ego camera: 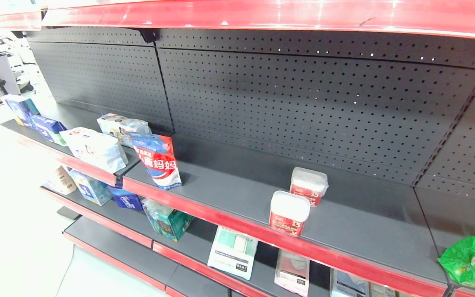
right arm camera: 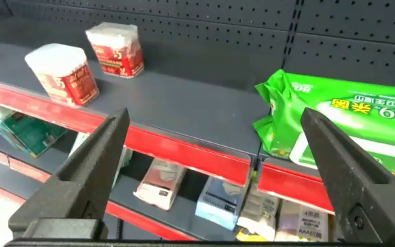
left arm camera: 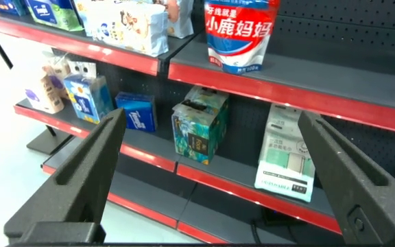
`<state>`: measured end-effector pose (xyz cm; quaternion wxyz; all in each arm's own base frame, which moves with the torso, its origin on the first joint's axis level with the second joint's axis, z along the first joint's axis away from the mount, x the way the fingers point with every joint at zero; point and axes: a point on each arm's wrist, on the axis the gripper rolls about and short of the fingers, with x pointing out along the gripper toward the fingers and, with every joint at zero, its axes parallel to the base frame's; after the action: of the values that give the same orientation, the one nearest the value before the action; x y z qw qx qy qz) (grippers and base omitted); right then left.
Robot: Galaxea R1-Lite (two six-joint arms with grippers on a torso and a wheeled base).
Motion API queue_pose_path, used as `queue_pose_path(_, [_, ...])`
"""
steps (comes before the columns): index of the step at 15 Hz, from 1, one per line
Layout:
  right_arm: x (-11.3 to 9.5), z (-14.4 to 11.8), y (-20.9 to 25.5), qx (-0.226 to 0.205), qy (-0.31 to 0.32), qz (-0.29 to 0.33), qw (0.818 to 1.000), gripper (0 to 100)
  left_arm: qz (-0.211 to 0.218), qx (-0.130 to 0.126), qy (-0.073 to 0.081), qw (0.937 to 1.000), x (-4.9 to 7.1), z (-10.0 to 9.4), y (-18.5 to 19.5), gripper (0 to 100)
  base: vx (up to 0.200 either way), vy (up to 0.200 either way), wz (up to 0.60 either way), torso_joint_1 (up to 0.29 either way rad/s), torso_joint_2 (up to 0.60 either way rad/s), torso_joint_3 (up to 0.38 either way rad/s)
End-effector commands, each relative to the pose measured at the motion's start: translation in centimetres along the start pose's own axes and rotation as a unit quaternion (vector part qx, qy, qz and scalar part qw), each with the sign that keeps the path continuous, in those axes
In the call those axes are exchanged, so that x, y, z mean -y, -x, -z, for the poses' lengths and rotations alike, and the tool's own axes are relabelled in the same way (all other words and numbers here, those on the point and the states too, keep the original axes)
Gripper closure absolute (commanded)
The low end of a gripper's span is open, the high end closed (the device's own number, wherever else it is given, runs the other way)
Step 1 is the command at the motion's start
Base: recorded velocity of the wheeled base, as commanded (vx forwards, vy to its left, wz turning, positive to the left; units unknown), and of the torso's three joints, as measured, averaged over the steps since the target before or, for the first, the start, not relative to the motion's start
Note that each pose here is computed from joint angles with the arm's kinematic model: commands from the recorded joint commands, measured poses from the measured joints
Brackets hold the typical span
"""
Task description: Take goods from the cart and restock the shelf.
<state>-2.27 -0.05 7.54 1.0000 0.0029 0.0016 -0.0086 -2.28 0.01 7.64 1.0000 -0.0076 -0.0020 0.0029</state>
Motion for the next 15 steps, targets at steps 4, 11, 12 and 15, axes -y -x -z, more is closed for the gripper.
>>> queue_pose_path(4, [0.0, 0.0, -0.01, -0.001, 0.001, 0.0, 1.0, 0, 0.0, 0.0, 0.0, 1.0, 0.0, 0.0, 0.0, 0, 0.0, 0.0, -0.6, 0.008, 0.0, 0.001])
queue_pose_path(11, [0.0, 0.0, 0.0, 0.0, 0.003, -0.001, 1.0, 0, 0.0, 0.0, -0.002, 1.0, 0.0, 0.0, 0.0, 0, 0.0, 0.0, -0.6, 0.0, 0.0, 0.0])
queue_pose_path(12, [0.0, 0.0, 0.0, 0.0, 0.004, -0.001, 1.0, 0, 0.0, 0.0, -0.002, 1.0, 0.0, 0.0, 0.0, 0, 0.0, 0.0, 0.0, 0.0, 0.0, 0.0])
queue_pose_path(15, [0.0, 0.0, 0.0, 0.0, 0.004, -0.001, 1.0, 0, 0.006, -0.002, -0.002, 1.0, 0.03, -0.01, -0.03, 0, 0.0, 0.0, 0.0, 0.0, 0.0, 0.0])
